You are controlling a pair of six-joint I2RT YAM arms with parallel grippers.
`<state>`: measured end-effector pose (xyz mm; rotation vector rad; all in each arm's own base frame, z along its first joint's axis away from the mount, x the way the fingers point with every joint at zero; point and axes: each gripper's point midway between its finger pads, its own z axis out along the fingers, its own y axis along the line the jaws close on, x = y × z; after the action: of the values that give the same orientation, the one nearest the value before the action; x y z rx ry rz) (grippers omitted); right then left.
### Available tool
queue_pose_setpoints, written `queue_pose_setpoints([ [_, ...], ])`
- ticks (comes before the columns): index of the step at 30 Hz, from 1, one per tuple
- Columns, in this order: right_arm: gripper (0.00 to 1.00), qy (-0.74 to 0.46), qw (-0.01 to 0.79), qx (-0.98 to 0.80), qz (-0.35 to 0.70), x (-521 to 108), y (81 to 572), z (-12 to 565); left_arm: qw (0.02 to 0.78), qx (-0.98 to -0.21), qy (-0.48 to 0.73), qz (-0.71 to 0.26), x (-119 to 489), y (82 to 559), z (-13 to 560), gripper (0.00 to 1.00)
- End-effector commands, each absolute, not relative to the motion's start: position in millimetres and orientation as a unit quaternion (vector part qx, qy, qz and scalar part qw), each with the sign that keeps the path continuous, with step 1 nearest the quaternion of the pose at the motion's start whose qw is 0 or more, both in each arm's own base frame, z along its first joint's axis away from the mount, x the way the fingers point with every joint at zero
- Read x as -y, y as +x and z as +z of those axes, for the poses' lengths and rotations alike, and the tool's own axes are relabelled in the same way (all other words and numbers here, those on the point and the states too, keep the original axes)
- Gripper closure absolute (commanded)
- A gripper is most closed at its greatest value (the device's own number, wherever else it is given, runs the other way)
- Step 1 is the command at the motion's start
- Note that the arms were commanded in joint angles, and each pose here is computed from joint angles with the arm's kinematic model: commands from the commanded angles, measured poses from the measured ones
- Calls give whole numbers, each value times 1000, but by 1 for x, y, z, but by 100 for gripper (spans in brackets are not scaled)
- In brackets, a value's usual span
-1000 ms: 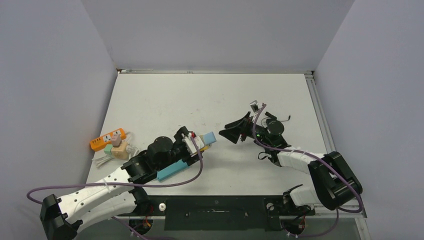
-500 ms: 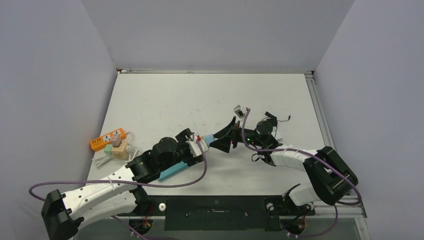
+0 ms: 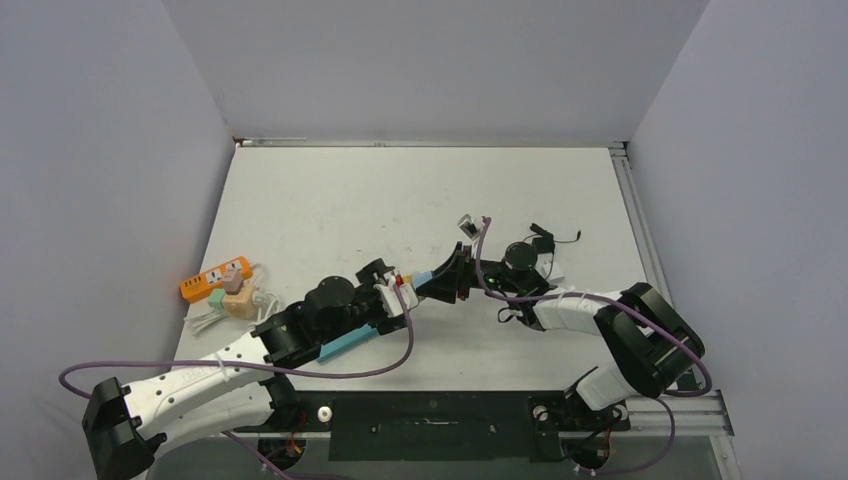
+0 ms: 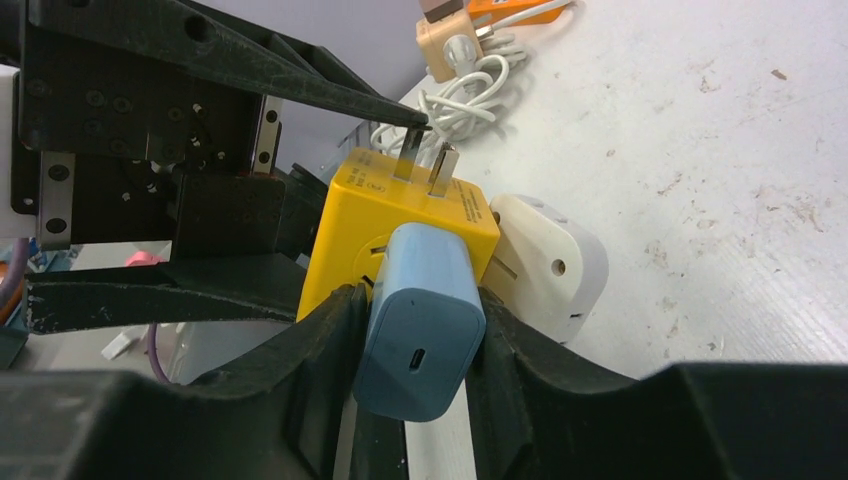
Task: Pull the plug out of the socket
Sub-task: Remove the plug from the socket.
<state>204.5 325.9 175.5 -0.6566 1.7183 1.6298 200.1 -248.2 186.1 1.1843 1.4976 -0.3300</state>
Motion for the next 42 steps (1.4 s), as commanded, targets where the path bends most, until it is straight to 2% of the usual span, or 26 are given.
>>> queue_pose_setpoints([
  [1, 67, -278, 354, -614, 648, -333, 203, 202, 627, -594, 479, -159, 259, 202, 230, 100],
  [4, 77, -273, 349, -619, 649, -331, 207, 200, 633, -595, 471, -151, 255, 204, 232, 100],
  [13, 94, -268, 346, -614, 657, -326, 210, 204, 643, -597, 459, -137, 252, 207, 230, 100],
  [19, 95, -262, 373, -692, 560, -328, 233, 177, 608, -629, 472, -113, 257, 215, 215, 100],
  [24, 95, -267, 400, -716, 506, -323, 241, 179, 605, -642, 461, -101, 255, 221, 211, 100],
  [29, 95, -291, 386, -693, 535, -327, 228, 187, 609, -634, 464, -108, 256, 218, 212, 100],
  [34, 95, -353, 368, -619, 597, -328, 191, 220, 621, -620, 465, -112, 253, 215, 216, 100],
  [42, 95, -394, 353, -577, 623, -324, 167, 237, 622, -609, 476, -123, 257, 208, 216, 100],
])
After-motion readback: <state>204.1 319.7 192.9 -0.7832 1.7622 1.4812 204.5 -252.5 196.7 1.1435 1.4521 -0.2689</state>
